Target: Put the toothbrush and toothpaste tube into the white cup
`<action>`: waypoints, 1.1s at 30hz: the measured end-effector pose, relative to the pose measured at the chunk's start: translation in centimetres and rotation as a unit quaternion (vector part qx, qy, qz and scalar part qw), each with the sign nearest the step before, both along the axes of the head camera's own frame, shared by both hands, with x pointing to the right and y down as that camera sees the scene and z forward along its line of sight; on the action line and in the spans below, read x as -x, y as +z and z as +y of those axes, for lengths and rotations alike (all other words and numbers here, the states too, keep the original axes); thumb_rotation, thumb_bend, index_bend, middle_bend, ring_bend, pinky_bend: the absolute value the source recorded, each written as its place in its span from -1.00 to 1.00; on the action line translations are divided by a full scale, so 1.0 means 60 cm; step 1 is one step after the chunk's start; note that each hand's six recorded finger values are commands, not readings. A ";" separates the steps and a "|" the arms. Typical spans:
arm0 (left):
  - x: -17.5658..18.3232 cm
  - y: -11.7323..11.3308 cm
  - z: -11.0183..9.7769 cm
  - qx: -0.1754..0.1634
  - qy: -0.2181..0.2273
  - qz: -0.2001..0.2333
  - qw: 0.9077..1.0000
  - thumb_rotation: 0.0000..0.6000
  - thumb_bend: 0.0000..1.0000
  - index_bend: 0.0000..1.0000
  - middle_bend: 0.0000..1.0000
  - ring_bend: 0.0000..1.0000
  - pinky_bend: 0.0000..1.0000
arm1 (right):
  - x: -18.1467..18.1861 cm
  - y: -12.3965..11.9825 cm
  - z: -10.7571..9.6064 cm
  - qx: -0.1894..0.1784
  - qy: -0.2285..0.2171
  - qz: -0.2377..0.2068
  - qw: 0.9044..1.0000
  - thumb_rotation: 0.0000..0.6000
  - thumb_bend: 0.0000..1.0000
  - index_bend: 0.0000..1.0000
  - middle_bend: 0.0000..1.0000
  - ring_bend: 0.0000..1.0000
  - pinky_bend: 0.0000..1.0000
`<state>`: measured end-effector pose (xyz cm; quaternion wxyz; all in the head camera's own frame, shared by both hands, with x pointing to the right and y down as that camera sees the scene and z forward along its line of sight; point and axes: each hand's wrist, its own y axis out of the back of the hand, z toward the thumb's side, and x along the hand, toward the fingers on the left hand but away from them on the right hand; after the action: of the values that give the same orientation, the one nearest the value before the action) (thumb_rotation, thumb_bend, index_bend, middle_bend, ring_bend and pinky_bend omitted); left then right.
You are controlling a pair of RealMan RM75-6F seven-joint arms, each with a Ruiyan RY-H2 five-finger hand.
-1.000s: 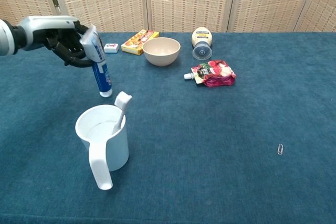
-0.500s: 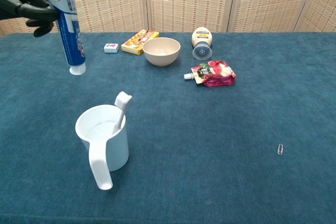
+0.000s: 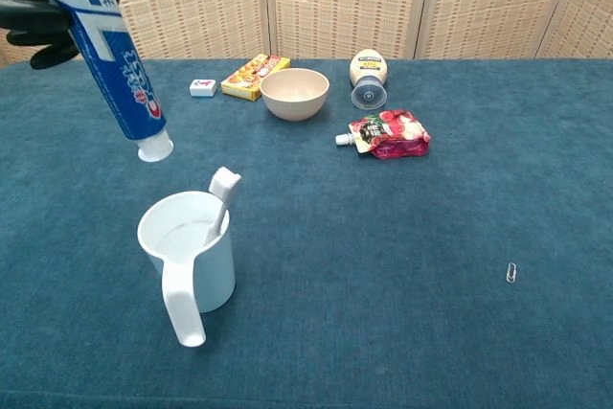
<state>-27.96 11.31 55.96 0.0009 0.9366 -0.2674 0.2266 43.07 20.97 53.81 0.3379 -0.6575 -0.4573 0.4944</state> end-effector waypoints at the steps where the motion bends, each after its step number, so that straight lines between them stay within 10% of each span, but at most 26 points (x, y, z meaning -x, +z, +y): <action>1: -0.005 0.001 0.006 0.002 0.007 0.000 1.000 1.00 -0.24 0.25 0.74 0.58 0.42 | 0.000 0.000 0.000 0.000 0.000 0.000 1.000 1.00 -0.54 -0.81 -0.74 -0.86 -0.93; 17: -0.045 0.035 0.048 0.014 0.060 -0.021 0.998 1.00 -0.24 0.24 0.74 0.56 0.42 | -0.007 -0.003 0.001 -0.002 0.005 0.001 1.000 1.00 -0.54 -0.81 -0.74 -0.86 -0.93; 33: -0.046 0.084 0.073 -0.050 0.113 -0.110 0.986 1.00 -0.24 0.18 0.72 0.52 0.41 | -0.004 0.001 -0.002 -0.001 0.003 0.000 1.000 1.00 -0.54 -0.81 -0.74 -0.86 -0.93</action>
<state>-25.21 15.71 60.97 -0.1010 0.9290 -0.1696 0.3130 43.33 20.85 53.85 0.3373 -0.6556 -0.4598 0.4950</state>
